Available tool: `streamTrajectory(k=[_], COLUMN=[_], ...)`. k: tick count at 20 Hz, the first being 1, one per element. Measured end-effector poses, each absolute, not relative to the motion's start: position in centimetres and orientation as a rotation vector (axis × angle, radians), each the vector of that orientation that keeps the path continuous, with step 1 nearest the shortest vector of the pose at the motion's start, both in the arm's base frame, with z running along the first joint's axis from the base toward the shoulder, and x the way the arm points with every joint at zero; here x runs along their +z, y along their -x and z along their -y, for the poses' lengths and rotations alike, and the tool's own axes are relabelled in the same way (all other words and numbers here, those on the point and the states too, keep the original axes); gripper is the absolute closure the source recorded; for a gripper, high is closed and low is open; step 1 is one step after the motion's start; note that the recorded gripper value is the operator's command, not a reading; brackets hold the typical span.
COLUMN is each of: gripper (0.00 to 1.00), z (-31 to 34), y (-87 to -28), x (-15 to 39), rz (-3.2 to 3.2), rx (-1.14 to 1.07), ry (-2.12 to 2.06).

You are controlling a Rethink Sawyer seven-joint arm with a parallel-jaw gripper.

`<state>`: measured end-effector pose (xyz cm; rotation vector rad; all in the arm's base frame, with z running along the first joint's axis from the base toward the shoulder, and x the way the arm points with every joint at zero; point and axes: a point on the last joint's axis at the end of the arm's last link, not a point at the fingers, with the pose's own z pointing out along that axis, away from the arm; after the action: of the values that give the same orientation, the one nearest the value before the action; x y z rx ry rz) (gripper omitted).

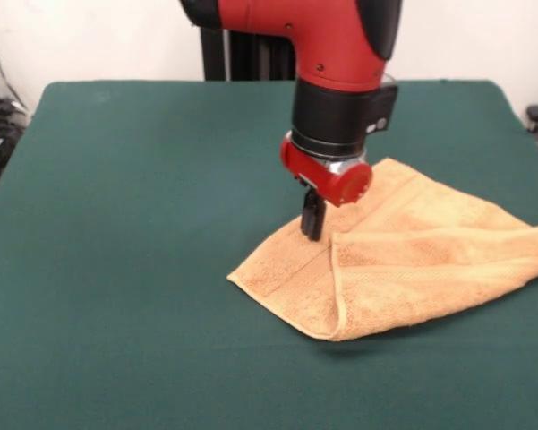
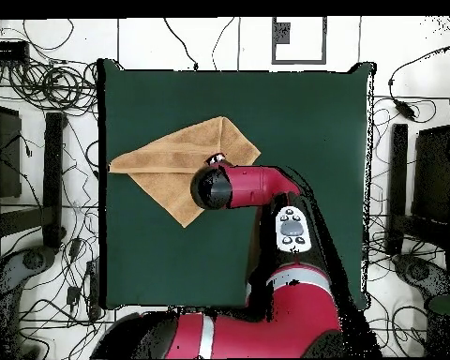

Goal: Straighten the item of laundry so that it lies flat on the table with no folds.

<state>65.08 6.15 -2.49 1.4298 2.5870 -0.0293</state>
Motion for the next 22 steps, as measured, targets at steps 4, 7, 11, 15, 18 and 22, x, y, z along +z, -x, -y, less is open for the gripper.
streamTrajectory(k=[4, 7, 11, 15, 18, 22], gripper=[1.0, 1.0, 1.0, 1.0, 1.0, 1.0], z=[-7.4, -8.4, -9.5, -9.8, -9.9, -10.0], y=[-65.0, -65.0, -65.0, -65.0, -65.0, -65.0], x=[-2.5, -2.6, -2.5, -2.5, -2.6, -2.6], rz=[-2.6, -2.609, -2.619, -2.621, -2.623, -2.624], rx=[-0.026, -0.021, -0.015, -0.012, -0.009, -0.006], ry=[-1.405, -1.385, -1.364, -1.36, -1.36, -1.359])
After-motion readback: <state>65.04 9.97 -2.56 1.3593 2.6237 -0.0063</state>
